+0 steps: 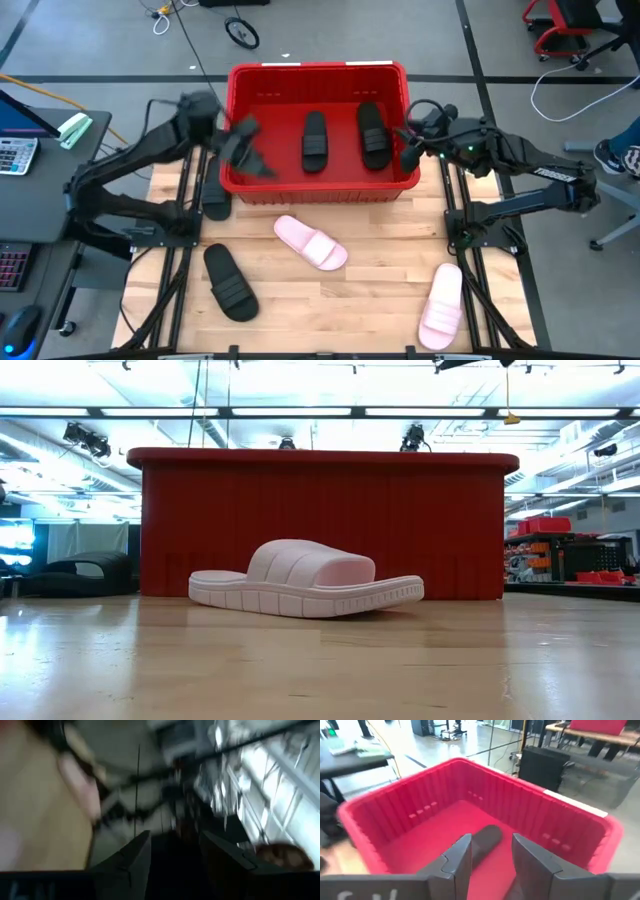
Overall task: Pick and place slides into bin
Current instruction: Put the black slide into the red bin
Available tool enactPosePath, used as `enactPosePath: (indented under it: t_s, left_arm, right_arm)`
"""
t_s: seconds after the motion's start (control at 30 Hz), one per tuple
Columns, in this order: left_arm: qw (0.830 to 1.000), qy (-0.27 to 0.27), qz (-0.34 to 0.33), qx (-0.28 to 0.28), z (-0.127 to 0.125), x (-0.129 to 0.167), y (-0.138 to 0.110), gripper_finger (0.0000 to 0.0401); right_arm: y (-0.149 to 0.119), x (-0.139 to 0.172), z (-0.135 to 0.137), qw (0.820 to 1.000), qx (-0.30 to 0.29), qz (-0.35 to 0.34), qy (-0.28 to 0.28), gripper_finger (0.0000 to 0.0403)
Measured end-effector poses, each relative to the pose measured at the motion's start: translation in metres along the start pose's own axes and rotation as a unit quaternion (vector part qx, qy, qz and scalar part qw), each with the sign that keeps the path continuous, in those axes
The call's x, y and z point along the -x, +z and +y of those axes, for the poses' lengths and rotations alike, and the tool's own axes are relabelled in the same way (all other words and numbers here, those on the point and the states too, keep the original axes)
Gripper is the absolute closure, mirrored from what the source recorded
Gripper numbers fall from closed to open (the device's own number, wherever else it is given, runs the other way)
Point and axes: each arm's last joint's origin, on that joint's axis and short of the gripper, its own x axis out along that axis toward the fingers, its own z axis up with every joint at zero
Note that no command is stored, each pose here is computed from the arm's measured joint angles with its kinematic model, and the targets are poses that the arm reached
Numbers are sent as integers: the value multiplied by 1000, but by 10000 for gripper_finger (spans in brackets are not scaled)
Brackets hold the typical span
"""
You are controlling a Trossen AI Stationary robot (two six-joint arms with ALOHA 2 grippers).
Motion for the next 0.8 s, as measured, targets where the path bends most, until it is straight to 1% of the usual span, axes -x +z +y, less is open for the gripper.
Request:
enactPosePath:
  t_s: [0.07, 0.1, 0.13, 0.2, 0.27, 0.33, 0.4, 0.43, 0.47, 0.5, 0.53, 0.57, 0.67, 0.8]
  left_arm:
    - [998, 19, 54, 36, -3, -10, -23, 230]
    - [994, 39, 81, 57, -1, -14, -35, 232]
    - [989, 68, 105, 77, 1, -17, -47, 235]
    - [972, 136, 156, 113, 9, -22, -70, 239]
    - [945, 208, 212, 135, 15, -21, -94, 243]
    - [913, 284, 256, 139, 21, -19, -114, 246]
    - [881, 354, 287, 123, 25, -16, -129, 248]
    - [868, 383, 297, 108, 26, -15, -135, 248]
    - [858, 402, 304, 95, 27, -15, -141, 247]
    - [852, 415, 308, 82, 26, -16, -145, 246]
    - [851, 419, 311, 69, 26, -18, -148, 244]
    - [853, 415, 313, 57, 25, -22, -150, 242]
    - [866, 392, 308, 30, 23, -36, -154, 236]
    - [874, 382, 299, 24, 25, -59, -159, 232]
  right_arm:
    - [-1, 2, 3, 999, -32, 1, 11, 259]
    - [-1, 3, 5, 999, -50, 3, 20, 259]
    - [-2, 4, 7, 997, -69, 6, 31, 259]
    - [-3, 6, 12, 992, -107, 17, 61, 259]
    - [-5, 9, 18, 986, -132, 35, 97, 259]
    - [-8, 12, 25, 979, -145, 55, 129, 259]
    - [-11, 13, 33, 975, -145, 71, 151, 259]
    - [-13, 14, 38, 974, -143, 77, 160, 259]
    - [-15, 14, 42, 973, -139, 84, 167, 259]
    - [-16, 15, 46, 971, -138, 88, 173, 259]
    - [-19, 14, 51, 970, -138, 95, 178, 259]
    - [-21, 14, 56, 968, -139, 102, 182, 259]
    - [-28, 12, 71, 964, -136, 125, 190, 259]
    - [-39, 7, 89, 962, -117, 149, 196, 259]
